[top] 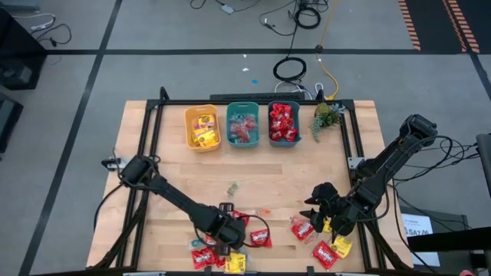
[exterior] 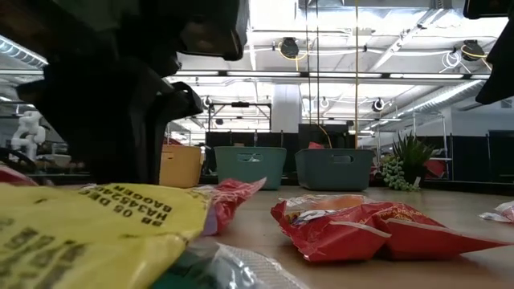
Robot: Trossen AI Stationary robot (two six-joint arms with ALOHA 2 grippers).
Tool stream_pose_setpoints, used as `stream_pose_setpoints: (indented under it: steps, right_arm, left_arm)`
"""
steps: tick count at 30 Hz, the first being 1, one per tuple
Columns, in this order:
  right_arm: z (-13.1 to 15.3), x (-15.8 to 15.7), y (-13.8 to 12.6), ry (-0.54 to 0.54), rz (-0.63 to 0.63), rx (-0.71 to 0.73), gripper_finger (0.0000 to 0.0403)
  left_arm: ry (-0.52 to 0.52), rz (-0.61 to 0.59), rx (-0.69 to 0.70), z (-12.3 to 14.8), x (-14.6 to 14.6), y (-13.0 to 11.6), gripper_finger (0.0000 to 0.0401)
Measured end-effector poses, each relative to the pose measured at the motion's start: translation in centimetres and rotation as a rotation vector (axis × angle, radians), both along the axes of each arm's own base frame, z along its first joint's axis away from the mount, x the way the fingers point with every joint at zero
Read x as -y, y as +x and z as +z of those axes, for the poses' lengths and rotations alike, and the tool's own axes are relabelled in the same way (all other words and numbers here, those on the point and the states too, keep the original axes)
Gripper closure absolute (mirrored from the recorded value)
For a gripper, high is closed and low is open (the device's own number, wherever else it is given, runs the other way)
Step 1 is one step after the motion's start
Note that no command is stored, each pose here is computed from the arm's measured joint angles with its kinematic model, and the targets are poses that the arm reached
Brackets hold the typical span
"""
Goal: Sort candy
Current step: Put the red candy into the blue bin
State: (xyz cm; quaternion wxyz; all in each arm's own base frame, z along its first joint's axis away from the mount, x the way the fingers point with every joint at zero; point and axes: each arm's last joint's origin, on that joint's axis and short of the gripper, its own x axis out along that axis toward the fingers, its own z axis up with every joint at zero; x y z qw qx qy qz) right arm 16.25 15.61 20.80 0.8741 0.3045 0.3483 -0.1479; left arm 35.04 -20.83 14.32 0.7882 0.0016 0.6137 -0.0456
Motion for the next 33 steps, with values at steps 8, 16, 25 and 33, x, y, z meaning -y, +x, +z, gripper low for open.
stream_pose_setpoints:
  steps: [8, 16, 25, 33]
  right_arm:
    - [0.0, 0.0, 0.0, -0.001, 0.0, -0.001, 0.0161]
    - [0.0, 0.0, 0.0, -0.001, 0.0, -0.001, 0.0161]
    - [0.0, 0.0, 0.0, -0.001, 0.0, -0.001, 0.0161]
    - [0.0, 0.0, 0.0, 0.003, -0.005, 0.0, 0.0161]
  left_arm:
    - [0.001, 0.011, 0.053, 2.4, -0.5, -0.4, 0.0386]
    - [-0.046, 0.039, 0.137, 6.7, -2.1, -0.9, 0.0388]
    - [-0.025, 0.184, 0.278, 11.3, -9.6, 0.7, 0.0389]
    - [0.03, 0.2, 0.468, 12.6, -18.2, 3.7, 0.0389]
